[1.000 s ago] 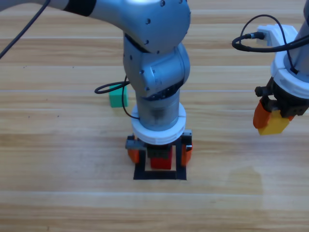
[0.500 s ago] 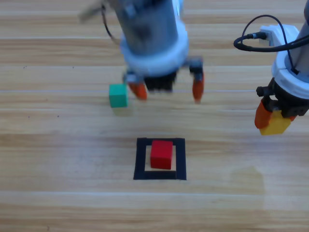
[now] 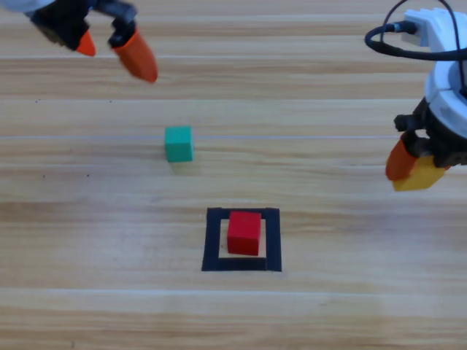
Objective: Stack the blocks in the rectangular block: red at the bottom, yellow in the middle, green on top
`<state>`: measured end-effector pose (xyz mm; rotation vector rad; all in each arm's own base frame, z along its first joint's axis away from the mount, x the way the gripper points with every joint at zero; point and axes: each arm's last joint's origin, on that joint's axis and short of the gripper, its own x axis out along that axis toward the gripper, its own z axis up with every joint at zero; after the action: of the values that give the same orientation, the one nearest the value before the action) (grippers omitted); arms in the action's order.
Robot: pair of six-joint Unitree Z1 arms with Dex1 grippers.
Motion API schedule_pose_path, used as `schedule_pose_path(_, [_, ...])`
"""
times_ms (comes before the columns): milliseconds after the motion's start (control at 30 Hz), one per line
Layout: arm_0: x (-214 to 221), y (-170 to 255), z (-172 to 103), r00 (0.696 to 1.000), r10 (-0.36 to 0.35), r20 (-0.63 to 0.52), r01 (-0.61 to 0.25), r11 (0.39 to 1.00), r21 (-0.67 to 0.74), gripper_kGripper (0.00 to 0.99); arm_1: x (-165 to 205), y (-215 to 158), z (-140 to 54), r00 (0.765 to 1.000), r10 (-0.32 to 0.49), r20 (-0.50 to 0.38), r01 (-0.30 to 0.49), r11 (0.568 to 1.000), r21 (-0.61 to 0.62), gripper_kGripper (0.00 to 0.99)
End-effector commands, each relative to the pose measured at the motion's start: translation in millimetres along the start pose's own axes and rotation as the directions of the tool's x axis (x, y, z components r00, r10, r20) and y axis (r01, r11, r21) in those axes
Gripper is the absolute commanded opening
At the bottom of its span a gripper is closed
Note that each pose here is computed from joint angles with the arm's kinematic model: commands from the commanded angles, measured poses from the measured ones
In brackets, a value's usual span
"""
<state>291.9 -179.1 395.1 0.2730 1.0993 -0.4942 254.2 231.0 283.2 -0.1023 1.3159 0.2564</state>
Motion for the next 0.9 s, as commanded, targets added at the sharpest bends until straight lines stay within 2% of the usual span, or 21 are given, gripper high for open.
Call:
schedule_pose_path(33, [-19.0,67.7,-27.8,0.993,-0.083,0.08,0.08,0.996,0.05,0.99,1.9,47.0,-18.9,0.997,0.026,-0.079,-0.028,0.999,-0.025,0.0])
schedule_pose_path(167, [-12.5,96.7,-37.6,0.98,-0.167,0.106,0.15,0.977,0.15,0.99,8.5,99.7,-5.7,0.986,-0.061,-0.156,0.061,0.998,-0.003,0.0])
schedule_pose_path(233, [-12.8,103.5,-36.6,0.977,-0.175,0.124,0.156,0.976,0.154,0.99,15.2,129.5,2.3,0.98,-0.096,-0.176,0.095,0.995,-0.012,0.0])
schedule_pose_path(300, [-9.0,112.2,-36.3,0.974,-0.187,0.127,0.169,0.976,0.14,0.99,27.1,155.3,10.8,0.972,-0.118,-0.203,0.119,0.993,-0.005,0.0])
schedule_pose_path(367, [-0.8,119.6,-32.2,0.97,-0.21,0.124,0.194,0.973,0.125,0.99,40.0,171.3,17.2,0.967,-0.105,-0.23,0.112,0.993,0.02,0.0])
schedule_pose_path(567, [25.3,133.8,-17.4,0.954,-0.282,0.102,0.269,0.955,0.123,0.99,64.4,180.1,19.5,0.958,-0.106,-0.265,0.132,0.988,0.079,0.0])
schedule_pose_path(900, [21.7,162.6,-21.7,0.95,-0.272,0.152,0.25,0.957,0.146,0.99,103.9,197.7,28.2,0.947,-0.065,-0.315,0.108,0.986,0.124,0.0])
